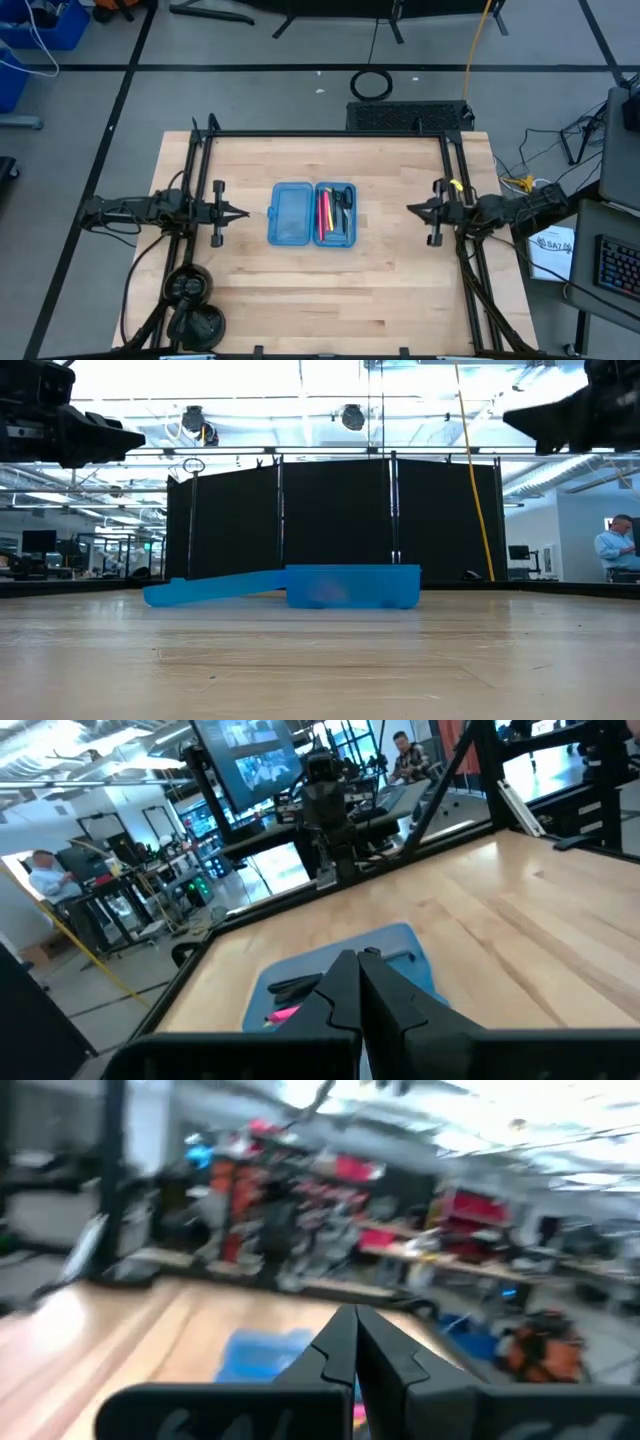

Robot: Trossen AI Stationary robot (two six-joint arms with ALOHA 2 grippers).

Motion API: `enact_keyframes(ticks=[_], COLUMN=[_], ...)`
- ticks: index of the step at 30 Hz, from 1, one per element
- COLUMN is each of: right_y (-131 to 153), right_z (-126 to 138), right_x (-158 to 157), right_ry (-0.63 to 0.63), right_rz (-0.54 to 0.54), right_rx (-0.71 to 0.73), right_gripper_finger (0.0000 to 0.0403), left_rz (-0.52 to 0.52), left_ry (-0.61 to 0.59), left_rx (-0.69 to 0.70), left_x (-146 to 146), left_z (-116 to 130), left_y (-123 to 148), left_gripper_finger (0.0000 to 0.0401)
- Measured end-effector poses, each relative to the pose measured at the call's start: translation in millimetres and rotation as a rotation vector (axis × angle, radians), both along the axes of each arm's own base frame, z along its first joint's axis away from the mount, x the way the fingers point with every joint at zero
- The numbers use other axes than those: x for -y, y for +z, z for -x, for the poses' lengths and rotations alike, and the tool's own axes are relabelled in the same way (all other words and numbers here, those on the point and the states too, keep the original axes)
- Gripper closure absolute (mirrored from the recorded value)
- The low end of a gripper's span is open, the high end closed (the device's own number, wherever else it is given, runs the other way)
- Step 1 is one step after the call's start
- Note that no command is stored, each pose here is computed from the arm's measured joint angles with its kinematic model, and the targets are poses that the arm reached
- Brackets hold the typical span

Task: Pick & place school supplies into a supply box
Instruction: Return to Home Position

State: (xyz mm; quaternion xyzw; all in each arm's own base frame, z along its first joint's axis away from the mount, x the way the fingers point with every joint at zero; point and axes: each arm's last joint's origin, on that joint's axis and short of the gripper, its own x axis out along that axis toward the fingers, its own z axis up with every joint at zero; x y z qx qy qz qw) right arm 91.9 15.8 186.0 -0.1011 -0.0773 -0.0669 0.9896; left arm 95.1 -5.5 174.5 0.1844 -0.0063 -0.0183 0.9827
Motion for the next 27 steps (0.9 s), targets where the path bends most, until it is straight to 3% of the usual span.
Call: enact_keyframes(ticks=[8,17,27], right_y=[-4,-13,-10], right_z=[-2,-4,-4], right_x=[0,14,23], right_ry=[0.119,0.001,0.001], right_rz=[-0.011,-0.089,-0.138], right_rx=[-0.041,-0.122,-0.063], right_gripper_finger=[0.0403,0.0403,0.0403], left_rz=[0.013,0.039,0.074], left_ry=[-0.009,-0.012,-0.048], left_rx=[-0.004,-0.033,-0.040], left_x=[0,0,1], left_z=[0,0,0], left_y=[0,-3,-3], left_gripper_finger=[0.0401,0.0401,0.0400])
